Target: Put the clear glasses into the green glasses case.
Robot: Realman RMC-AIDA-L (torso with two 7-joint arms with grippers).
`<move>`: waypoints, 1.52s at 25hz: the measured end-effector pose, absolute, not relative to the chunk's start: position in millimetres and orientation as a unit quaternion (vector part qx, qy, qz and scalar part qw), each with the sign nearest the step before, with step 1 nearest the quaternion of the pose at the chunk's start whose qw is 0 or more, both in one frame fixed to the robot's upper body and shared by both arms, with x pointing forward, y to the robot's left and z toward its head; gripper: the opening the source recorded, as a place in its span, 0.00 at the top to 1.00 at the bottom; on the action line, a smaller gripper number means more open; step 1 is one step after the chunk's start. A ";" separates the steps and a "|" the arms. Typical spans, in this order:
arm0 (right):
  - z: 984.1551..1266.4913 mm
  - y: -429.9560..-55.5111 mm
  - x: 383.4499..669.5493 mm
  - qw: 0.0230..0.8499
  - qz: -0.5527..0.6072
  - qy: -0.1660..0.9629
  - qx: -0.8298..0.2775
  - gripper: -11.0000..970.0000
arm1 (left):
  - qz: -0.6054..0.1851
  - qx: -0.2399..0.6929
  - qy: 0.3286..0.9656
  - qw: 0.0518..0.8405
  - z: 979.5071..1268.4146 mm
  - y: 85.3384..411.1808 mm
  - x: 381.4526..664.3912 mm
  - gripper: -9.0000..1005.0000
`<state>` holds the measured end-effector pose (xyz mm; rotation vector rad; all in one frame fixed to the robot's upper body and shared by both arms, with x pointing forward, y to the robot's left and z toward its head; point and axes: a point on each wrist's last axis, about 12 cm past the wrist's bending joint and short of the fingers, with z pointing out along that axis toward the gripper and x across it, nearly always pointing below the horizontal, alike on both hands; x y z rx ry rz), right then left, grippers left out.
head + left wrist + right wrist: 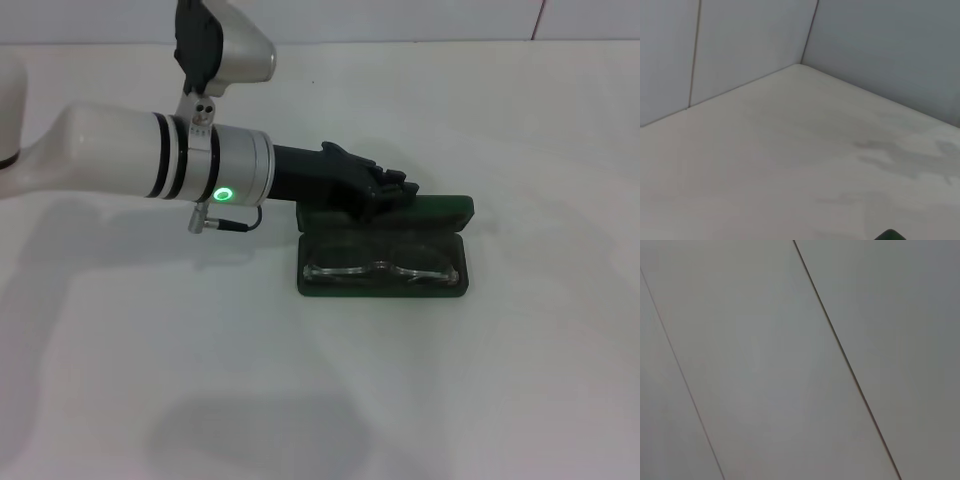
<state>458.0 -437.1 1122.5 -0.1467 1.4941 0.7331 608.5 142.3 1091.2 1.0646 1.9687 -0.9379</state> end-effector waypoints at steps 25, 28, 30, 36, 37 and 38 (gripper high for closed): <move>1119.6 -433.9 461.9 0.670 0.326 0.664 -0.068 0.54 | -0.378 0.440 0.745 0.330 1072.3 144.5 583.9 0.77; 1119.2 -434.6 460.9 0.670 0.325 0.664 -0.067 0.54 | -0.401 0.436 0.728 0.345 1080.7 143.9 583.7 0.77; 1118.7 -434.9 459.5 0.668 0.325 0.666 -0.068 0.54 | -0.420 0.441 0.712 0.349 1088.7 143.8 581.9 0.77; 1116.5 -412.1 471.8 0.625 0.355 0.680 -0.142 0.54 | -0.489 0.478 0.627 0.373 1114.3 161.1 556.7 0.74; 1116.4 -404.7 475.0 0.611 0.365 0.682 -0.166 0.54 | -0.499 0.488 0.602 0.387 1119.3 167.0 549.5 0.71; 1116.7 -398.5 477.6 0.601 0.374 0.682 -0.185 0.54 | -0.508 0.493 0.578 0.406 1125.6 174.8 542.9 0.68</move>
